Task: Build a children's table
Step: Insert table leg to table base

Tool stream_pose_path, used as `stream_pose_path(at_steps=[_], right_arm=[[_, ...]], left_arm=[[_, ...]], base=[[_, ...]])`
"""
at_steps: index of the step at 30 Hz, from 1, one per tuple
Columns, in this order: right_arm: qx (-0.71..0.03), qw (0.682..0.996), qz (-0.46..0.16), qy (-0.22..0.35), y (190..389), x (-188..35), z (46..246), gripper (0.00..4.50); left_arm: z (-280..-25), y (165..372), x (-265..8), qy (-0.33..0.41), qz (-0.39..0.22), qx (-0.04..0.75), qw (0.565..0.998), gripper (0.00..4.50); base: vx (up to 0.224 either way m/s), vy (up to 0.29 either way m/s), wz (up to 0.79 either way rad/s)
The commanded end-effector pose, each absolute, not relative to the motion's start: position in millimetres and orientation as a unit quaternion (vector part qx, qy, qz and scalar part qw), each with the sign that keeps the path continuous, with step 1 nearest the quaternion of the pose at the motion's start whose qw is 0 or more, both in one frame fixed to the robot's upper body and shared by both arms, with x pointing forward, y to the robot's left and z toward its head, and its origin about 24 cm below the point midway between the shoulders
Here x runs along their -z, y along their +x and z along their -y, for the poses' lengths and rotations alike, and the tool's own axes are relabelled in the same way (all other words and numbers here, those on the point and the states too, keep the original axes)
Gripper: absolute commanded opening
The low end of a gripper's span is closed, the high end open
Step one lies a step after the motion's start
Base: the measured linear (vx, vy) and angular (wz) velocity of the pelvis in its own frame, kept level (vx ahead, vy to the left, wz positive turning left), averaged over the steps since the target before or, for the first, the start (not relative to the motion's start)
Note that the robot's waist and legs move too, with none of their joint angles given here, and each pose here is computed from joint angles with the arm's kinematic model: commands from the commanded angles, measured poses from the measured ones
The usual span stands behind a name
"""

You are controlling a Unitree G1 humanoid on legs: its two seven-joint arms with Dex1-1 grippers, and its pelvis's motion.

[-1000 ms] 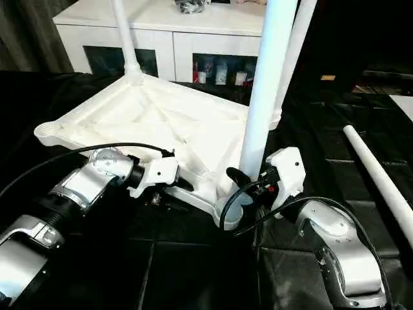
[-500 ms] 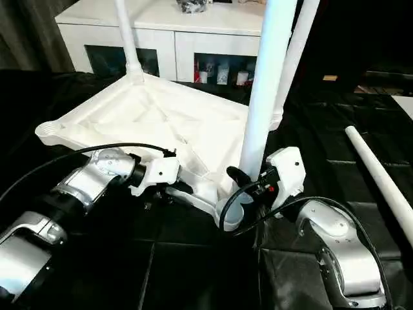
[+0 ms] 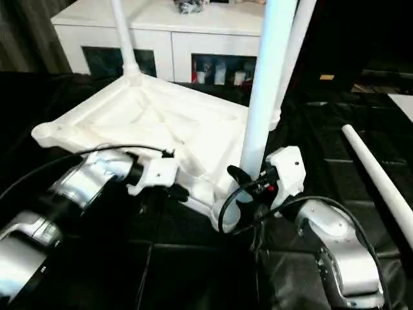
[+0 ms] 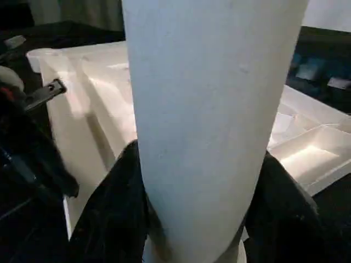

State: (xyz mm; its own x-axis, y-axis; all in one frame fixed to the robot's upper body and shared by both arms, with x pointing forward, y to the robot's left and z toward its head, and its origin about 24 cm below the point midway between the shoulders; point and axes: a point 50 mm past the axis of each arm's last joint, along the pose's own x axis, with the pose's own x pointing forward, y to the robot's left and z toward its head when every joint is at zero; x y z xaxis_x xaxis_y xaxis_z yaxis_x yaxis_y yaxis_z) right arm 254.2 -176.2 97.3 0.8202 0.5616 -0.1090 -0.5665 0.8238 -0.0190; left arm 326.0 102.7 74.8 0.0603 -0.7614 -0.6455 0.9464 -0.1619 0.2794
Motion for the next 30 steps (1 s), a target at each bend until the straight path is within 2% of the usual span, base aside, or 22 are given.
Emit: stream_pose_path(at_steps=[1, 6, 7, 12, 17, 19, 21, 22, 24, 25, 26, 27, 30], right_arm=[[-0.28, 0.959, -0.031, -0.018, 255.4, -105, 179.1, 1.88], [-0.27, 0.962, -0.028, -0.002, 257.2, -106, 179.3, 1.88], [-0.267, 0.963, -0.028, -0.005, 258.9, -106, 179.5, 1.88], [-0.262, 0.965, -0.024, -0.002, 260.6, -106, 178.8, 1.88], [-0.264, 0.964, -0.026, -0.001, 261.5, -105, 177.5, 1.88], [-0.267, 0.963, -0.024, -0.001, 262.6, -106, 176.3, 1.88], [-0.268, 0.963, -0.023, -0.001, 262.7, -107, 176.2, 1.88], [-0.269, 0.963, -0.022, -0.002, 262.5, -107, 176.3, 1.88], [-0.27, 0.963, -0.02, -0.003, 261.7, -108, 176.7, 1.88], [-0.272, 0.962, -0.019, -0.004, 260.8, -108, 177.0, 1.88], [-0.272, 0.962, -0.019, -0.004, 260.8, -108, 177.0, 1.88], [-0.277, 0.961, -0.018, -0.006, 259.6, -108, 176.8, 1.88], [-0.282, 0.959, -0.015, -0.007, 258.7, -110, 175.9, 1.88]], left_arm=[[-117, 316, -51, 0.362, -0.194, 0.657, 0.633, 0.08], [-124, 308, -52, 0.323, -0.213, 0.616, 0.686, 0.01], [-126, 301, -53, 0.304, -0.223, 0.596, 0.709, 0.01], [-127, 294, -54, 0.297, -0.225, 0.567, 0.734, 0.01], [-118, 284, -59, 0.31, -0.178, 0.609, 0.708, 0.01], [-111, 289, -66, 0.329, -0.147, 0.622, 0.695, 0.01], [-109, 291, -69, 0.331, -0.142, 0.623, 0.694, 0.01], [-107, 293, -73, 0.328, -0.134, 0.627, 0.694, 0.21], [-104, 297, -81, 0.315, -0.121, 0.639, 0.691, 0.21], [-102, 299, -85, 0.32, -0.107, 0.653, 0.678, 0.21], [-102, 299, -85, 0.32, -0.107, 0.653, 0.678, 0.36], [-99, 306, -92, 0.332, -0.094, 0.671, 0.656, 0.52], [-99, 311, -97, 0.341, -0.094, 0.695, 0.627, 0.58]], base=[[0.0, 0.0, 0.0], [0.0, 0.0, 0.0], [0.0, 0.0, 0.0], [0.0, 0.0, 0.0], [0.0, 0.0, 0.0], [0.0, 0.0, 0.0], [0.0, 0.0, 0.0], [0.0, 0.0, 0.0], [0.0, 0.0, 0.0], [0.0, 0.0, 0.0], [0.0, 0.0, 0.0], [0.0, 0.0, 0.0], [0.0, 0.0, 0.0]])
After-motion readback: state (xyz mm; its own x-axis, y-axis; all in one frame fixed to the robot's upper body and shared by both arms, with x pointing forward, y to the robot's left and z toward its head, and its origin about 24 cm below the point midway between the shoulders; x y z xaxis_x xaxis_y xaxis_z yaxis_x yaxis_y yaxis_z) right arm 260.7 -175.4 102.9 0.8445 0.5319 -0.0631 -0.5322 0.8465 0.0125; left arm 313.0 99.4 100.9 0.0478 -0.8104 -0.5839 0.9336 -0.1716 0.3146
